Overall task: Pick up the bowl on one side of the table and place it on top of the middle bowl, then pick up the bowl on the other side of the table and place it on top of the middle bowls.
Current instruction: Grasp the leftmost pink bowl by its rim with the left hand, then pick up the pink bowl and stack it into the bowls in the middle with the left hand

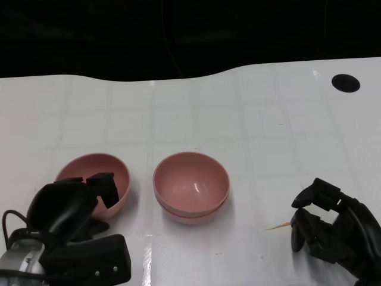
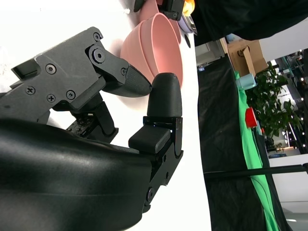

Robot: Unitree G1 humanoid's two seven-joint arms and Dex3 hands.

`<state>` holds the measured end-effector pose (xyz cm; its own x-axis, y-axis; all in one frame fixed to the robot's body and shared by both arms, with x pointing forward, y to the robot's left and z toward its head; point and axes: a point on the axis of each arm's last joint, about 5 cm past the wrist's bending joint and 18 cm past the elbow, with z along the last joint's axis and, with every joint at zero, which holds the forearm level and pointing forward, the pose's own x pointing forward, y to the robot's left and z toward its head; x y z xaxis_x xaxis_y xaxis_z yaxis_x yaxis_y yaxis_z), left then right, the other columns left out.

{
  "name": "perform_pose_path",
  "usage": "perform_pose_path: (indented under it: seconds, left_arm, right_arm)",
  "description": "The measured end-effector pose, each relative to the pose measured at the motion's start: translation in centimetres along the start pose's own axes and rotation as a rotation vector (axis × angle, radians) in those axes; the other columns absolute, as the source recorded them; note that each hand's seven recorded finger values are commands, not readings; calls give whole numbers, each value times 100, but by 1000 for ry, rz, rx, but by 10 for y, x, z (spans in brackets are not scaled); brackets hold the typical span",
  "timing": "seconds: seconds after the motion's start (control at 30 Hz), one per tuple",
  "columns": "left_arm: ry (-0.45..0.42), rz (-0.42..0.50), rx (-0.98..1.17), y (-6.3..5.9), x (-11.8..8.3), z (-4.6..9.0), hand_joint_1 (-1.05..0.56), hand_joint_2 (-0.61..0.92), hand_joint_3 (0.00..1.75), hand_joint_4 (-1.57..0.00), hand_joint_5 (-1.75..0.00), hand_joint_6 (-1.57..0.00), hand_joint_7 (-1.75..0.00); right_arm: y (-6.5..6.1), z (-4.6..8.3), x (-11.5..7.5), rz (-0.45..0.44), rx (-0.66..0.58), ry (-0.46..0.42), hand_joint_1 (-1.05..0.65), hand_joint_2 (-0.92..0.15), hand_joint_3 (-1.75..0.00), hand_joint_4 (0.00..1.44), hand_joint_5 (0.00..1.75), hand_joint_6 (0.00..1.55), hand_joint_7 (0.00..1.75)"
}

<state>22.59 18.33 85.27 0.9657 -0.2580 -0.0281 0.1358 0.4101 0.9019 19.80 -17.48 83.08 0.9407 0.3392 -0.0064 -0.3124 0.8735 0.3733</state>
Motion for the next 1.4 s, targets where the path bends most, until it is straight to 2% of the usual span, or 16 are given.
perform_pose_path:
  seconds: [0.43, 0.7, 0.8, 0.93, 1.0, 1.13, 1.23, 1.4]
  left_arm:
    - [-25, 66, 25, 17, 0, 13, -2, 84, 31, -69, -175, -50, -175]
    - [-63, 83, 40, 42, 1, 20, -6, 87, 31, -66, -175, -48, -175]
    - [-58, 69, 43, 48, 0, 23, -6, 87, 31, -68, -175, -51, -175]
    - [-87, 79, 60, 65, 0, 33, -6, 84, 32, -72, -175, -57, -175]
    - [-86, 77, 63, 69, -1, 35, -6, 83, 32, -72, -175, -57, -175]
    - [-109, 72, 68, 78, -1, 43, -5, 82, 34, -73, -175, -58, -175]
    - [-127, 80, 70, 82, 0, 47, -6, 74, 49, -74, -175, -59, -175]
    - [-162, 93, 54, 87, 7, 59, -3, 70, 52, -72, -175, -56, -175]
  right_arm:
    - [-2, -2, -2, -5, 0, 7, -17, -58, -100, 86, 175, 78, 152]
    - [-3, -4, -3, -3, 4, 13, -15, -57, -102, 87, 175, 79, 151]
    - [-3, -3, -3, -4, 3, 12, -16, -57, -102, 87, 175, 78, 151]
    - [-3, -3, -2, -3, 3, 12, -16, -56, -102, 86, 175, 78, 151]
    - [-3, -3, -2, -3, 3, 11, -16, -56, -102, 86, 175, 78, 151]
    - [-3, -4, -2, -4, 4, 13, -16, -56, -103, 87, 175, 78, 151]
    - [-4, -4, -2, -5, 3, 17, -17, -55, -103, 87, 175, 78, 151]
    - [-3, -4, -2, -5, -2, 20, -17, -56, -103, 87, 175, 79, 151]
